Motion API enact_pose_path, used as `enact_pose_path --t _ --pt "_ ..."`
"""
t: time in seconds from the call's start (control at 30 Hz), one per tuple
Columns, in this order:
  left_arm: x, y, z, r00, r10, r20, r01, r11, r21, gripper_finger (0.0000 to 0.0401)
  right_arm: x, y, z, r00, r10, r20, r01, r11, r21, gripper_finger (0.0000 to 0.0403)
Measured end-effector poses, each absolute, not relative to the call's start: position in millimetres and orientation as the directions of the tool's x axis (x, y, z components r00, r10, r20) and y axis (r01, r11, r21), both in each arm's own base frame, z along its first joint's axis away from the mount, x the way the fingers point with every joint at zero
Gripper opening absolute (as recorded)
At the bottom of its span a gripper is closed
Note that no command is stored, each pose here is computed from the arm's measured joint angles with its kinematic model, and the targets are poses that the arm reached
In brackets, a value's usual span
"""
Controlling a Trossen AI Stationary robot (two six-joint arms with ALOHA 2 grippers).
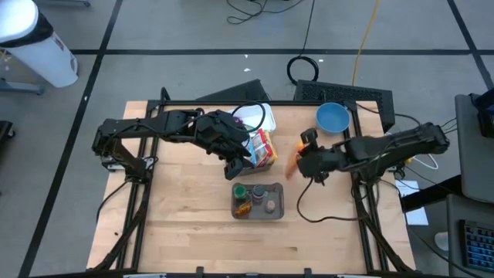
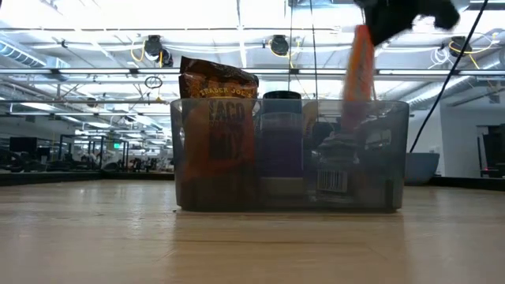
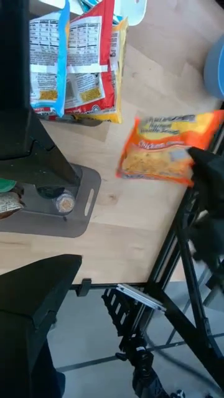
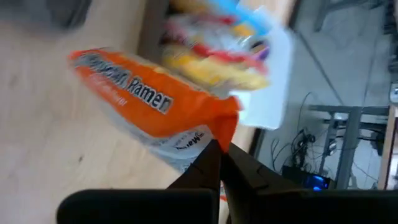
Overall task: Pick & Place Food Item
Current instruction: Put the orange noodle pack into the top black bin
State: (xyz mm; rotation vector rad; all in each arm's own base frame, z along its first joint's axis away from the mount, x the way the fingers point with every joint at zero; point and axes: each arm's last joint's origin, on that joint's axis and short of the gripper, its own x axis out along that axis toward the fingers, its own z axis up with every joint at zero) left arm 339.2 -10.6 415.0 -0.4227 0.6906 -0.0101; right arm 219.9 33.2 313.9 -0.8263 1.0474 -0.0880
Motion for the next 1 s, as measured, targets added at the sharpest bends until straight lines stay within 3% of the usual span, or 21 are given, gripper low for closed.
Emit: enact_pose_path --t 0.27,0.5,0.7,0.87,1.0 --pt "339.9 -10.3 415.8 0.781 -0.145 -0.607 -0.117 0.922 -0.37 0.0198 214.1 35.8 381.8 0.684 -0.26 -0.682 -0.149 0.865 -0.479 0.0" --pt "344.6 -6.1 421.9 0.829 -0.136 -0.543 -0.097 0.921 -0.378 0.0198 211.3 33.3 407.5 0.741 -0.054 -0.669 -0.058 0.988 -0.145 0.0" --pt "350.0 -6.1 431.2 0.884 -0.137 -0.448 -0.043 0.928 -0.37 0.0198 212.0 31.2 414.2 0.754 0.089 -0.651 -0.031 0.995 0.1 0.0" --pt "351.0 -8.3 434.2 0.886 -0.213 -0.413 0.026 0.91 -0.414 0.0198 216.3 38.3 421.1 0.793 0.186 -0.58 -0.098 0.979 0.18 0.0" --pt "352.6 -9.6 438.4 0.898 -0.243 -0.368 0.056 0.891 -0.451 0.0198 220.7 38.7 425.0 0.821 0.202 -0.535 -0.058 0.96 0.274 0.0"
